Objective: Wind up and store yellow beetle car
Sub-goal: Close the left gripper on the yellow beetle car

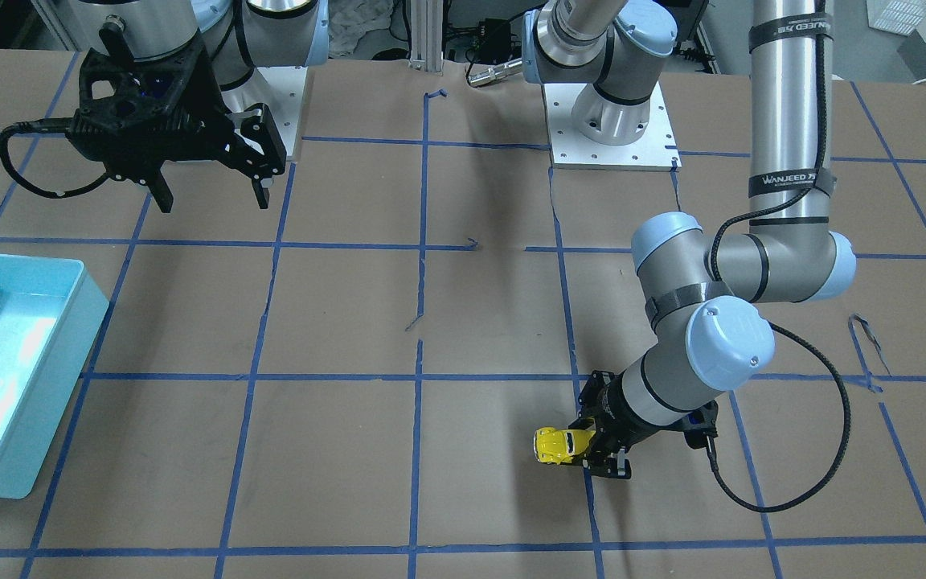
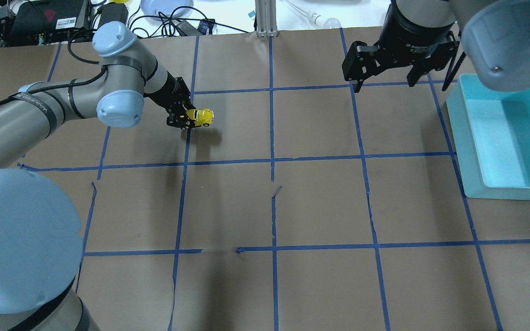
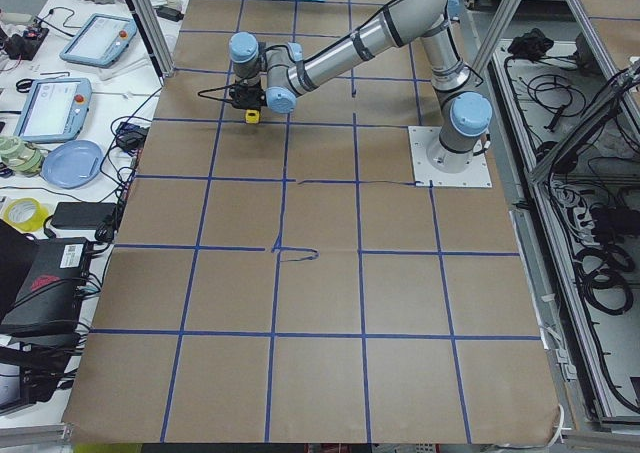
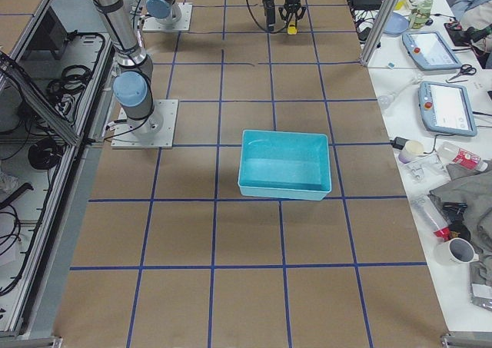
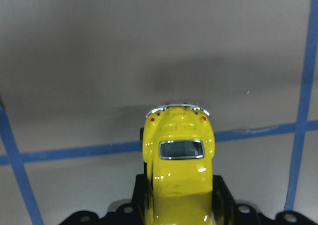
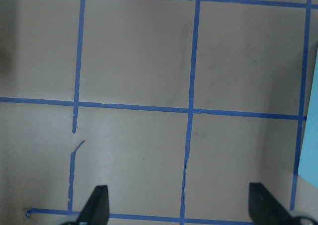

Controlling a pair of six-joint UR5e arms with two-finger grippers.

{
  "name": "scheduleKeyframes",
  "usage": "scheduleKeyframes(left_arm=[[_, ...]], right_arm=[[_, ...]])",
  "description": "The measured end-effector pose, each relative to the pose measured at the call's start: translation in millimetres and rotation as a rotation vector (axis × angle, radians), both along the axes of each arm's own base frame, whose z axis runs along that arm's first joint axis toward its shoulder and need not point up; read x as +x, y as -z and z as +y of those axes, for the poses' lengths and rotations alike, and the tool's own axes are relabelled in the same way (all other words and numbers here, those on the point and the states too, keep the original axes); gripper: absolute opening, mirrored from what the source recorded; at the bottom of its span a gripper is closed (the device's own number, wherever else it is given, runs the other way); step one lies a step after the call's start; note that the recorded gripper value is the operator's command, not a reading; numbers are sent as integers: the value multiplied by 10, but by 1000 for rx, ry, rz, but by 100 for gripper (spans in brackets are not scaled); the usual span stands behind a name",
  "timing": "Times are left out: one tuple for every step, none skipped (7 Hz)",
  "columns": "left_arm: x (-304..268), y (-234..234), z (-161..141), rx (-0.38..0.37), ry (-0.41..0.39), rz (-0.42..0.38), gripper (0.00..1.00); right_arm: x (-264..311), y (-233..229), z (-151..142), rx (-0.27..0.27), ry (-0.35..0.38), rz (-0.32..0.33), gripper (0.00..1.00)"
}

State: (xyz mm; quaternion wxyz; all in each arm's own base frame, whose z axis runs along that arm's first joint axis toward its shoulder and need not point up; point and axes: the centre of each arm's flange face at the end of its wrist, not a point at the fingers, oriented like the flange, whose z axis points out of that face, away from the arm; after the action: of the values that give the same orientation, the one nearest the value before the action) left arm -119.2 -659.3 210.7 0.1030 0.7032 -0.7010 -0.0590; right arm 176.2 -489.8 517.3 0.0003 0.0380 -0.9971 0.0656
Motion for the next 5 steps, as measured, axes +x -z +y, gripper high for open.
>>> scheduleKeyframes(left_arm=[[-1, 40, -3, 18, -33, 2, 0], [2, 67, -8, 29, -59, 3, 0], [17, 83, -15, 33, -70, 5, 0], [35, 108, -25, 36, -73, 5, 0], [48, 153, -33, 40, -68, 5, 0]], right_arm=[[-1, 0, -1, 0, 0, 0, 100], [0, 0, -1, 0, 0, -1, 100], [0, 0, 0, 0, 0, -1, 100], [-1, 2, -2, 0, 0, -2, 100], [2, 3, -2, 1, 0, -2, 100]])
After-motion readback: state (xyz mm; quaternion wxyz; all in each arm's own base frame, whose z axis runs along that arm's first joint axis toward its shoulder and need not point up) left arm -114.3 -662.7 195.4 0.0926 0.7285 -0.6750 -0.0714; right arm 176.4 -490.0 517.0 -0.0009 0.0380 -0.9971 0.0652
